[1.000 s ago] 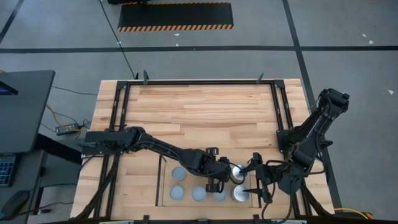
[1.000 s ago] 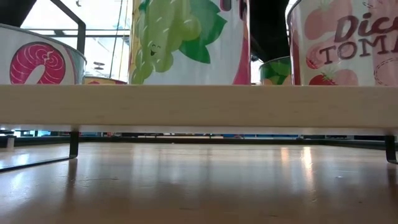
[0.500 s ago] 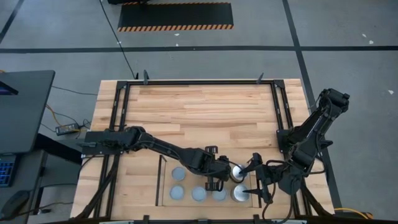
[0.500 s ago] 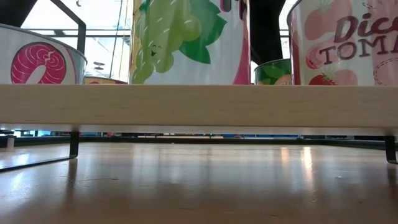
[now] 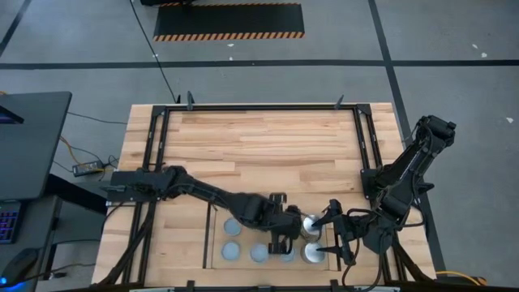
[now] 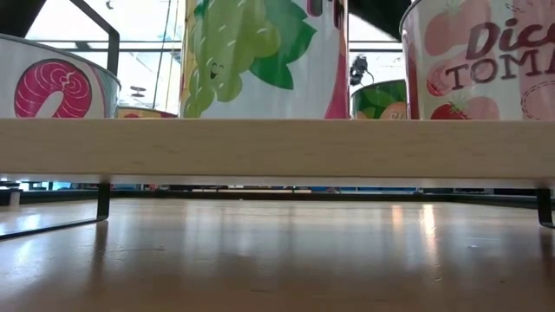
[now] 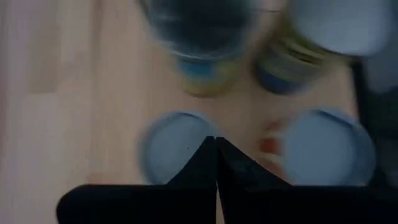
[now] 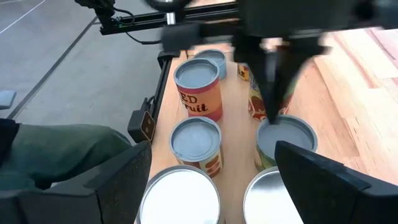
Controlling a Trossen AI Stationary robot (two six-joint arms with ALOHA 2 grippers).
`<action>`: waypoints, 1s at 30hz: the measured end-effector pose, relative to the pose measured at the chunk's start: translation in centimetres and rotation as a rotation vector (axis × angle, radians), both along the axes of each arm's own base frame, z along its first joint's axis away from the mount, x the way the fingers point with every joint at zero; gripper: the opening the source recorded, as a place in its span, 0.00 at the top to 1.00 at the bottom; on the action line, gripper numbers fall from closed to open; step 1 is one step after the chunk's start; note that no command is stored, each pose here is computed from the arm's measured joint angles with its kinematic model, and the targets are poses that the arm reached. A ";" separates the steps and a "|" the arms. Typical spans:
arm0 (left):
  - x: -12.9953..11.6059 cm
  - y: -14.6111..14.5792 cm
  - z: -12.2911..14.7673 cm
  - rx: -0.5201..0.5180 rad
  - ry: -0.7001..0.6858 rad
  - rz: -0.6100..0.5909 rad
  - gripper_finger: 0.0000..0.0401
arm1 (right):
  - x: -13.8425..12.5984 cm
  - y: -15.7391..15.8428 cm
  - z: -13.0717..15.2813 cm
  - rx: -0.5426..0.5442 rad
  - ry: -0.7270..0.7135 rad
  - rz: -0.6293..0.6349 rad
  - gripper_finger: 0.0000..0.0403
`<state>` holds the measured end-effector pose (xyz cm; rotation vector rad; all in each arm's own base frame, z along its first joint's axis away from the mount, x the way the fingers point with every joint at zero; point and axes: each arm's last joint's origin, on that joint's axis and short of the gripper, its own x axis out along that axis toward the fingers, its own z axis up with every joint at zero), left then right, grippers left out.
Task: Pick and place cans onto a shelf
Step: Return to Home Position
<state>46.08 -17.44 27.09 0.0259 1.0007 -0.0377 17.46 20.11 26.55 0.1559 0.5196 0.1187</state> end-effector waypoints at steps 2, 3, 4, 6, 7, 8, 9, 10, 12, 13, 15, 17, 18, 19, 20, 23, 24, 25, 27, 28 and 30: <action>-0.6 -1.7 0.1 -0.023 0.004 -0.039 0.99 | 0.0 0.0 0.0 0.000 0.000 0.000 0.14; -1.1 -2.7 0.1 -0.040 0.005 -0.055 0.99 | 0.0 0.0 0.0 0.000 0.000 0.000 0.14; -1.5 -3.7 0.1 -0.049 0.007 -0.067 0.99 | 0.0 0.0 0.0 0.001 0.000 -0.001 0.14; -2.2 -5.3 -0.2 -0.070 0.008 -0.073 0.99 | 0.0 0.0 0.0 0.008 -0.004 -0.002 0.14; -2.5 -5.9 -0.4 -0.074 0.014 -0.076 0.99 | 0.1 0.1 0.2 0.020 -0.014 -0.001 0.14; -2.8 -6.3 -0.5 -0.076 0.023 -0.070 0.99 | 0.1 0.2 0.3 0.034 -0.028 0.001 0.14; -2.9 -6.6 -0.7 -0.073 0.024 -0.062 0.99 | 0.2 0.3 0.5 0.043 -0.045 0.007 0.14; -3.1 -6.9 -0.6 -0.075 0.018 -0.052 0.99 | 0.3 0.4 0.8 0.047 -0.064 0.016 0.14; -3.6 -7.4 -0.1 -0.057 -0.003 -0.057 0.99 | 0.5 0.5 1.2 0.039 -0.108 0.036 0.14; -3.9 -7.6 0.3 -0.031 -0.021 -0.062 0.99 | 0.6 0.5 1.4 0.029 -0.127 0.043 0.14; -4.7 -7.7 1.8 0.016 -0.073 -0.073 0.99 | 1.0 0.3 1.7 0.010 -0.154 0.048 0.14; -5.6 -7.7 3.7 0.058 -0.132 -0.080 0.99 | 1.6 -0.1 1.9 0.002 -0.177 0.034 0.14; -6.0 -7.6 4.4 0.085 -0.156 -0.080 0.99 | 1.9 -0.3 2.0 -0.005 -0.184 0.025 0.14; -6.2 -7.5 4.9 0.115 -0.174 -0.082 0.99 | 2.2 -0.6 2.0 -0.014 -0.188 0.015 0.14; -6.4 -7.3 5.2 0.147 -0.188 -0.078 0.99 | 2.5 -0.9 2.0 -0.024 -0.191 0.009 0.14; -6.2 -6.2 4.8 0.236 -0.176 -0.088 0.99 | 3.7 -2.0 2.3 -0.049 -0.211 0.011 0.14; -6.1 -5.6 4.6 0.249 -0.162 -0.083 0.99 | 4.1 -2.4 2.4 -0.064 -0.222 0.018 0.14; -6.0 -4.9 4.5 0.260 -0.159 -0.081 0.99 | 4.6 -2.8 2.5 -0.083 -0.235 0.026 0.14; -5.9 -3.5 4.7 0.274 -0.182 -0.078 0.99 | 5.3 -3.4 2.8 -0.123 -0.267 0.048 0.14; -6.0 -2.8 4.9 0.282 -0.203 -0.084 0.99 | 5.6 -3.8 3.0 -0.138 -0.286 0.063 0.14; -6.4 -1.4 5.4 0.283 -0.261 -0.107 0.99 | 6.1 -4.3 3.4 -0.166 -0.323 0.109 0.14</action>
